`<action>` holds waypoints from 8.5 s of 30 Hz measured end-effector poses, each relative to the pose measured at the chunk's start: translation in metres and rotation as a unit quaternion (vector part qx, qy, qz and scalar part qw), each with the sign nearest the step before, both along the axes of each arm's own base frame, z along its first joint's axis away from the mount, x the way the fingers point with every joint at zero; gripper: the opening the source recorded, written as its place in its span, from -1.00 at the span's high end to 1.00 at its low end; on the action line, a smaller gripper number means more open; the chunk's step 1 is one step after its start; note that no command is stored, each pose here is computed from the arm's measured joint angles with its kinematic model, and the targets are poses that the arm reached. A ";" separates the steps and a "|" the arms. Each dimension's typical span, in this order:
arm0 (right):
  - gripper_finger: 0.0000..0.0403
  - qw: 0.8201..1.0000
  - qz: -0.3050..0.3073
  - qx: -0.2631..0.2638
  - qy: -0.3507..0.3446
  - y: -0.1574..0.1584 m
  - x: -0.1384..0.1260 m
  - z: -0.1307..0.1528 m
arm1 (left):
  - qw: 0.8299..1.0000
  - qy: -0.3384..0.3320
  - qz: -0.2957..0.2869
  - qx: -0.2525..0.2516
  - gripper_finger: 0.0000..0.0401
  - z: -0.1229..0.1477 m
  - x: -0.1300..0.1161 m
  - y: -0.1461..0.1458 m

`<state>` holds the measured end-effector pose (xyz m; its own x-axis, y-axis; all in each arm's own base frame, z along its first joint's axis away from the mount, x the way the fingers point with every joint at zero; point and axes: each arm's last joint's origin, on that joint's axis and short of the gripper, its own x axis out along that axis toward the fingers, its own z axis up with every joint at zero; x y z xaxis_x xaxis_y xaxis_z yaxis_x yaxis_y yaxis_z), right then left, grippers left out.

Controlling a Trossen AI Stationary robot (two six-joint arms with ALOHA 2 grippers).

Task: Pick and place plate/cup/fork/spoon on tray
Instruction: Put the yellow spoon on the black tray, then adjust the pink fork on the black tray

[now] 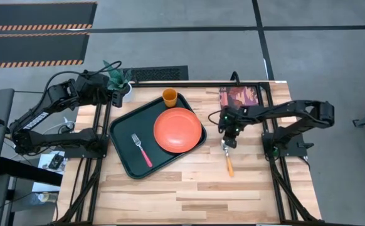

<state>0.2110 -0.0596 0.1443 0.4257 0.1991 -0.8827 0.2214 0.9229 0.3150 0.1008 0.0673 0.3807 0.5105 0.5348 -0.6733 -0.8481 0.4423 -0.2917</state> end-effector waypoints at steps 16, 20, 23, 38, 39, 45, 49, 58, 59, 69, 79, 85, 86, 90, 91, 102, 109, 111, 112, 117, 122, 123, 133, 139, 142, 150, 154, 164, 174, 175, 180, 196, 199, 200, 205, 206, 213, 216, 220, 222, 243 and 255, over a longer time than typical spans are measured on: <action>0.99 0.989 -0.085 -0.005 -0.124 -0.009 -0.009 0.075 | 1.000 0.004 -0.004 0.005 -0.03 0.000 0.000 0.000; 1.00 0.982 -0.085 -0.020 -0.166 -0.016 0.004 0.103 | 1.000 0.004 -0.004 0.005 -0.03 0.000 0.000 0.000; 1.00 0.978 -0.083 -0.031 -0.189 -0.021 0.018 0.119 | 1.000 0.004 -0.004 0.005 -0.03 0.000 0.000 0.000; 1.00 0.966 0.047 -0.028 -0.254 -0.032 0.173 0.150 | 1.000 0.003 -0.007 0.002 -0.03 0.000 0.000 0.000; 1.00 0.963 0.060 -0.023 -0.262 -0.031 0.186 0.150 | 1.000 0.003 -0.007 0.002 -0.03 0.000 0.000 0.000; 1.00 0.943 0.118 -0.004 -0.311 -0.029 0.254 0.153 | 1.000 0.002 -0.006 0.002 -0.03 0.000 0.000 0.000; 1.00 0.931 0.139 0.005 -0.337 -0.029 0.291 0.148 | 1.000 0.001 -0.005 0.000 -0.03 0.000 0.000 0.000; 1.00 0.917 0.155 0.024 -0.367 -0.018 0.342 0.110 | 1.000 0.000 -0.001 -0.003 -0.03 0.000 0.000 0.000; 1.00 0.918 0.156 0.026 -0.364 -0.016 0.343 0.106 | 1.000 -0.001 -0.001 -0.004 -0.03 0.000 0.000 0.000; 1.00 0.904 0.171 -0.006 -0.391 -0.005 0.366 0.062 | 1.000 -0.005 0.006 -0.011 -0.03 -0.001 0.000 -0.001; 1.00 0.898 0.175 -0.060 -0.400 -0.003 0.371 0.052 | 1.000 -0.007 0.004 -0.015 -0.03 -0.001 0.000 -0.001; 0.90 0.895 0.175 -0.066 -0.405 -0.003 0.371 0.052 | 1.000 -0.007 0.005 -0.015 -0.03 -0.001 0.000 -0.001; 0.88 0.896 0.175 -0.066 -0.404 -0.003 0.371 0.052 | 1.000 -0.007 0.005 -0.015 -0.03 -0.001 0.000 -0.001; 0.79 0.890 0.185 -0.075 -0.411 -0.001 0.372 0.053 | 1.000 -0.008 0.004 -0.014 -0.03 -0.001 0.000 -0.001; 0.76 0.888 0.188 -0.079 -0.412 0.000 0.372 0.053 | 1.000 -0.007 0.004 -0.014 -0.03 -0.001 0.000 -0.001; 0.17 0.886 0.185 -0.083 -0.417 0.000 0.372 0.054 | 1.000 -0.007 0.003 -0.013 -0.03 0.000 0.000 -0.001; -0.06 0.922 0.131 -0.038 -0.363 -0.015 0.353 0.090 | 1.000 0.020 -0.004 -0.022 -0.03 -0.004 -0.003 -0.002; -0.07 0.926 0.134 -0.038 -0.351 -0.020 0.338 0.118 | 0.999 0.022 -0.006 -0.031 -0.03 -0.009 -0.002 -0.002; -0.07 0.928 0.138 -0.037 -0.345 -0.023 0.330 0.131 | 0.999 0.025 -0.008 -0.039 -0.03 -0.012 -0.002 -0.002; -0.04 0.955 0.164 -0.027 -0.247 -0.023 0.280 0.174 | 0.997 0.028 -0.012 -0.064 -0.03 -0.024 0.000 -0.003; 0.02 0.971 0.176 -0.010 -0.162 -0.016 0.223 0.217 | 0.993 0.019 -0.039 -0.114 -0.03 -0.049 0.008 -0.010; 0.02 0.974 0.176 -0.004 -0.143 -0.014 0.211 0.224 | 0.991 0.017 -0.051 -0.122 -0.03 -0.055 0.010 -0.013; 0.12 0.987 0.090 -0.088 -0.096 0.004 0.101 0.310 | 0.970 0.003 -0.206 -0.128 0.18 -0.109 0.056 -0.069; 0.19 0.977 0.011 -0.167 -0.130 0.011 0.049 0.347 | 0.979 0.073 -0.173 -0.076 0.83 -0.133 0.080 -0.090; 0.23 0.972 -0.017 -0.185 -0.142 0.013 0.033 0.357 | 0.978 0.118 -0.162 -0.061 0.95 -0.148 0.093 -0.091; 0.32 0.972 -0.035 -0.177 -0.150 0.019 0.009 0.366 | 0.962 0.192 -0.150 -0.121 1.00 -0.180 0.112 -0.093; 0.36 0.973 -0.031 -0.172 -0.153 0.023 0.008 0.366 | 0.965 0.177 -0.123 -0.150 1.00 -0.183 0.111 -0.110; 0.39 0.971 0.009 -0.182 -0.156 0.031 0.009 0.366 | 0.971 0.151 -0.080 -0.166 1.00 -0.191 0.094 -0.152; 0.39 0.970 0.013 -0.184 -0.157 0.031 0.010 0.366 | 0.974 0.094 -0.096 -0.183 1.00 -0.212 0.091 -0.163; 0.39 0.970 0.013 -0.184 -0.157 0.031 0.010 0.366 | 0.974 0.093 -0.100 -0.183 1.00 -0.212 0.091 -0.164; 0.39 0.970 0.013 -0.184 -0.157 0.031 0.010 0.366 | 0.970 0.101 -0.119 -0.185 1.00 -0.215 0.094 -0.166; 0.39 0.970 0.014 -0.183 -0.157 0.031 0.010 0.366 | 0.964 0.136 -0.129 -0.189 1.00 -0.239 0.124 -0.182; 0.39 0.970 0.014 -0.183 -0.157 0.031 0.010 0.366 | 0.964 0.135 -0.123 -0.194 1.00 -0.239 0.124 -0.182; 0.39 0.970 0.014 -0.183 -0.157 0.031 0.010 0.366 | 0.964 0.134 -0.121 -0.193 1.00 -0.239 0.124 -0.182; 0.39 0.970 0.015 -0.183 -0.157 0.031 0.010 0.366 | 0.968 0.127 -0.111 -0.187 1.00 -0.236 0.124 -0.178; 0.39 0.970 0.015 -0.184 -0.157 0.031 0.010 0.366 | 0.968 0.130 -0.109 -0.186 1.00 -0.236 0.124 -0.177; 0.39 0.970 0.014 -0.183 -0.157 0.031 0.010 0.366 | 0.969 0.136 -0.093 -0.185 1.00 -0.237 0.125 -0.170; 0.39 0.970 0.014 -0.183 -0.157 0.031 0.010 0.366 | 0.964 0.140 -0.127 -0.186 1.00 -0.226 0.131 -0.176; 0.39 0.970 0.014 -0.183 -0.157 0.031 0.010 0.366 | 0.959 0.162 -0.150 -0.180 1.00 -0.216 0.131 -0.183; 0.39 0.970 0.014 -0.183 -0.157 0.031 0.010 0.366 | 0.958 0.165 -0.152 -0.180 1.00 -0.217 0.130 -0.184; 0.39 0.969 0.021 -0.188 -0.157 0.031 0.010 0.366 | 0.951 0.206 -0.148 -0.176 1.00 -0.234 0.129 -0.183; 0.39 0.969 0.025 -0.191 -0.157 0.031 0.010 0.366 | 0.953 0.215 -0.128 -0.170 1.00 -0.235 0.129 -0.177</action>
<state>0.2208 -0.0285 0.5100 0.6840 -0.0884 -0.7241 0.1219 0.9925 -0.0061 0.2293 -0.1093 0.1461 0.2326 0.1429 -0.9620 -0.7986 0.5926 -0.1051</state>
